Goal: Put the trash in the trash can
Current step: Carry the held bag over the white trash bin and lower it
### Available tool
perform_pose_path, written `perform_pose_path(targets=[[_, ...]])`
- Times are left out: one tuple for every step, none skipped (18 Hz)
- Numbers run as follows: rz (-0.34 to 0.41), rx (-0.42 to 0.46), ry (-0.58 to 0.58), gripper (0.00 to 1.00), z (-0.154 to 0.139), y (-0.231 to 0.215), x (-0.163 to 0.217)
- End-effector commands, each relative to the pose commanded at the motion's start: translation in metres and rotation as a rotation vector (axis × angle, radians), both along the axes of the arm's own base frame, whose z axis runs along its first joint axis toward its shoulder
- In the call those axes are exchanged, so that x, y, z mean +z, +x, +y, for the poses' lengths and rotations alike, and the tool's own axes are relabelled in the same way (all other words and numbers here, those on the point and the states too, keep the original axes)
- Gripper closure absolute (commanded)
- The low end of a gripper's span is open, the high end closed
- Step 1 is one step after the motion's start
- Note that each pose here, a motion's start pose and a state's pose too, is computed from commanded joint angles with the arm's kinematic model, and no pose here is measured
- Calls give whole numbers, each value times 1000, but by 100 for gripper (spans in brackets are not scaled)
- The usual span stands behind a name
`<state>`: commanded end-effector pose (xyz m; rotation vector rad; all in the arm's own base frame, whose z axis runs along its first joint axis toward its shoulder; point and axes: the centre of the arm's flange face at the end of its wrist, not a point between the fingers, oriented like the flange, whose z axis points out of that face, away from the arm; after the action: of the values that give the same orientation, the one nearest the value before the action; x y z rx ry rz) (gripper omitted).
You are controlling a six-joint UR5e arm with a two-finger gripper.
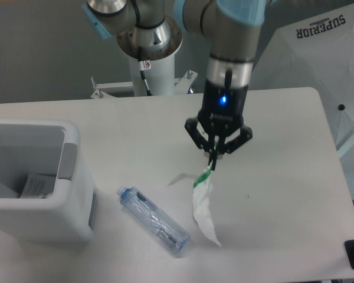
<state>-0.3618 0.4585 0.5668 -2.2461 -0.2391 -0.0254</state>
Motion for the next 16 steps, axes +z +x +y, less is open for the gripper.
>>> perform_pose_path(targets=[[-9, 8, 29, 100, -1, 11, 16], [-24, 5, 45, 100, 2, 24, 25], [-22, -16, 58, 100, 8, 44, 35], [-20, -35, 66, 100, 13, 60, 42], [-15, -63, 72, 100, 18, 77, 47], [-3, -85, 79, 100, 16, 96, 53], [0, -91, 84, 100, 13, 106, 59], [1, -107, 87, 100, 12, 119, 60], [7, -140, 90, 100, 12, 142, 60], [11, -168, 91, 100, 11, 160, 59], [15, -190, 97, 100, 9, 177, 62], [24, -209, 105, 100, 6, 192, 68], [27, -221, 107, 100, 3, 202, 68], [27, -228, 110, 100, 2, 206, 69], [28, -238, 114, 100, 1, 211, 70], [20, -263, 117, 100, 5, 220, 68]])
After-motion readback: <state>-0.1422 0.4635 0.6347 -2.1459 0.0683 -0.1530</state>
